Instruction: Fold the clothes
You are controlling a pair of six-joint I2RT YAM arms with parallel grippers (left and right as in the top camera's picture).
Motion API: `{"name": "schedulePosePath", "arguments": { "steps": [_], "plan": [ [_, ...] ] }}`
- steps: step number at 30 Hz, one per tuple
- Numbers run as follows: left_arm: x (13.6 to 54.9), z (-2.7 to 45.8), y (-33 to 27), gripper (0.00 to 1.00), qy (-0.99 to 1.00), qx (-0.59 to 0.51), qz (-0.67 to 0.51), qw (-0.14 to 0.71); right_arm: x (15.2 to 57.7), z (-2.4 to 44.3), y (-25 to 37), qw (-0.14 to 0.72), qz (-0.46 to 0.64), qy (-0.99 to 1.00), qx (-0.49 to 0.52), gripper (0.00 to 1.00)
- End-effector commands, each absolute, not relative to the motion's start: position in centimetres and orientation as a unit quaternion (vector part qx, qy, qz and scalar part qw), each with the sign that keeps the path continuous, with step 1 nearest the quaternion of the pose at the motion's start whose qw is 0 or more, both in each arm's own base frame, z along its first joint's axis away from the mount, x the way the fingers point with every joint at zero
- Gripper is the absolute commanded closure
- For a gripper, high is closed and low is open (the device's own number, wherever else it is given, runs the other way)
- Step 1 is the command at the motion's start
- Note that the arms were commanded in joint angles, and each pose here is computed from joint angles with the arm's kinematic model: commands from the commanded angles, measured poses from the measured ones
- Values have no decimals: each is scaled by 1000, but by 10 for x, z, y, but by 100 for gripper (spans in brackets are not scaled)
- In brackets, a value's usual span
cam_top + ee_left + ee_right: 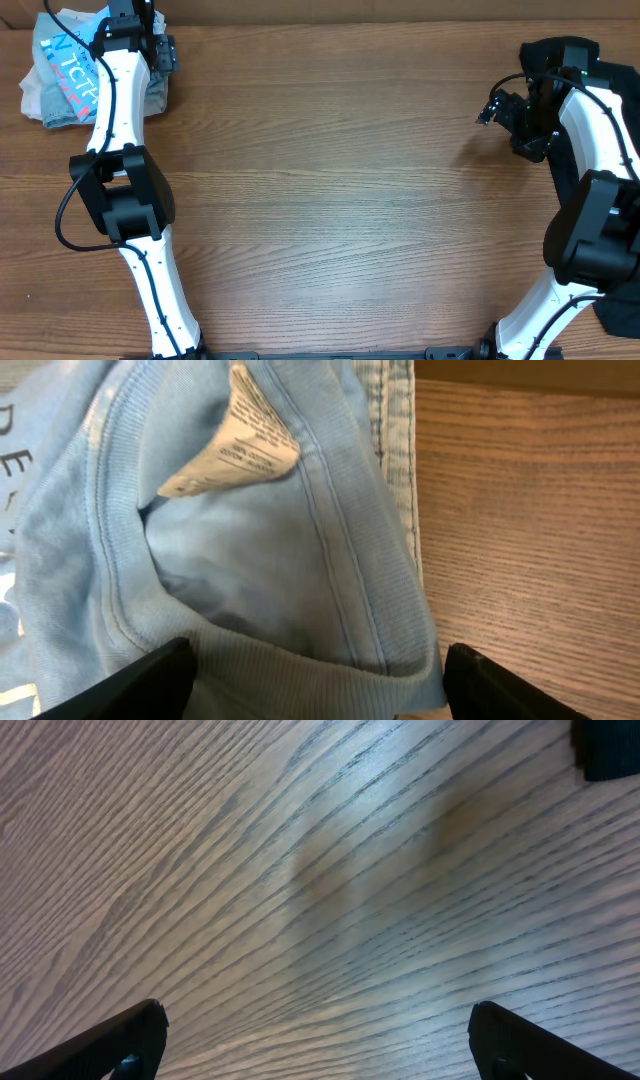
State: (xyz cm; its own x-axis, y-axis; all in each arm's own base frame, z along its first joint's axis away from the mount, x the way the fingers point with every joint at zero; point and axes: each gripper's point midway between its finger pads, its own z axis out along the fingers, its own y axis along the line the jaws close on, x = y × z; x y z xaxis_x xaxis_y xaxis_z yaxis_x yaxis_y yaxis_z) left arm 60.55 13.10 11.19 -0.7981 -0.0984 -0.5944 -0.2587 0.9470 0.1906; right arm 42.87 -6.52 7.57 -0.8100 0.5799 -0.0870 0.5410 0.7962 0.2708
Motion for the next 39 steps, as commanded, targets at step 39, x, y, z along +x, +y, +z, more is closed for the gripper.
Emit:
{"name": "schedulePosePath", "arguments": {
  "steps": [39],
  "plan": [
    [601, 138, 140, 15, 942, -23, 112, 314, 436, 94, -65, 109, 120, 942, 295, 0]
  ]
}}
